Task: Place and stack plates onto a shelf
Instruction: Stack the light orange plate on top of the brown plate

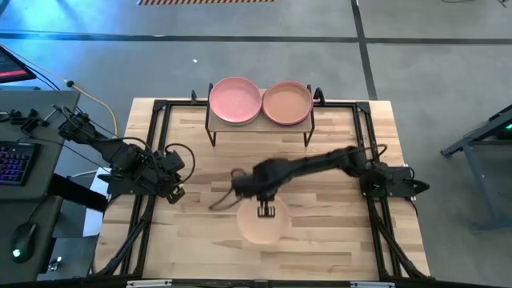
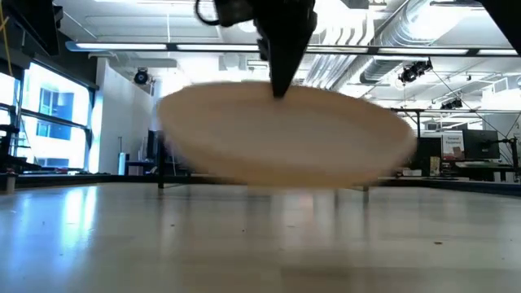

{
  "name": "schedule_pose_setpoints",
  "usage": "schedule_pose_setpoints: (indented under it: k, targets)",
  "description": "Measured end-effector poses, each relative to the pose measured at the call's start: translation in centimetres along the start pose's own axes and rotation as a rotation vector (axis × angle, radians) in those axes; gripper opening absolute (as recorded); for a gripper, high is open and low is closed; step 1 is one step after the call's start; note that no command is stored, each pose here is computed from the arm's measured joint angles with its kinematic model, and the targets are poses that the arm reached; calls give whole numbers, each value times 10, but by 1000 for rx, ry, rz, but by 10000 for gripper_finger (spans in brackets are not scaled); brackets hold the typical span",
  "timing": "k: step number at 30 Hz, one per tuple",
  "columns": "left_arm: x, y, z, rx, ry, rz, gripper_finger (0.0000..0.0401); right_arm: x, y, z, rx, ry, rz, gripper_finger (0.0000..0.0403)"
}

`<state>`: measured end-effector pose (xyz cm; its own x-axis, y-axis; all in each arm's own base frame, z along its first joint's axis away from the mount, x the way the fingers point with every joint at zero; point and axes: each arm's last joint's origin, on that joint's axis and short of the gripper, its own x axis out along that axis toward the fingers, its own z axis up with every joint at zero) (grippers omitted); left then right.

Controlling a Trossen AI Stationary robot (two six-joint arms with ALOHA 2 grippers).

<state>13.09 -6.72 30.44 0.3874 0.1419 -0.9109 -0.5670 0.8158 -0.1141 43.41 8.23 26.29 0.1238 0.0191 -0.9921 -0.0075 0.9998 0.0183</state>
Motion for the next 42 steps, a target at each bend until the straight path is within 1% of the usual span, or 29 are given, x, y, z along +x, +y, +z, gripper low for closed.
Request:
schedule_pose_setpoints:
  k: [3,9,13,17,23,28,31,35,39,42]
  targets:
    - [0,0,0,0,-2,0,97,-24,-27,-6,34,-18,-21,0]
    - [1,2,4,-22,-27,22,97,-74,-85,-25,120,-104,-44,0]
    - [3,6,9,-51,-39,44,97,-105,-129,-43,210,-172,-107,0]
    - [5,10,15,-62,-56,74,97,-133,-173,-67,326,-234,-161,0]
    - [9,19,27,-104,-68,122,96,-161,-233,-106,497,-295,-237,0]
    - [12,28,38,-191,-97,155,96,-173,-277,-133,641,-346,-294,0]
    - [13,31,46,-209,-129,146,96,-177,-298,-148,715,-373,-320,0]
    - [15,34,57,-213,-174,133,96,-181,-319,-162,777,-416,-304,0]
    - [16,40,66,-225,-206,137,96,-183,-328,-171,797,-434,-286,0]
    - [17,46,70,-241,-212,157,96,-183,-330,-173,786,-435,-278,0]
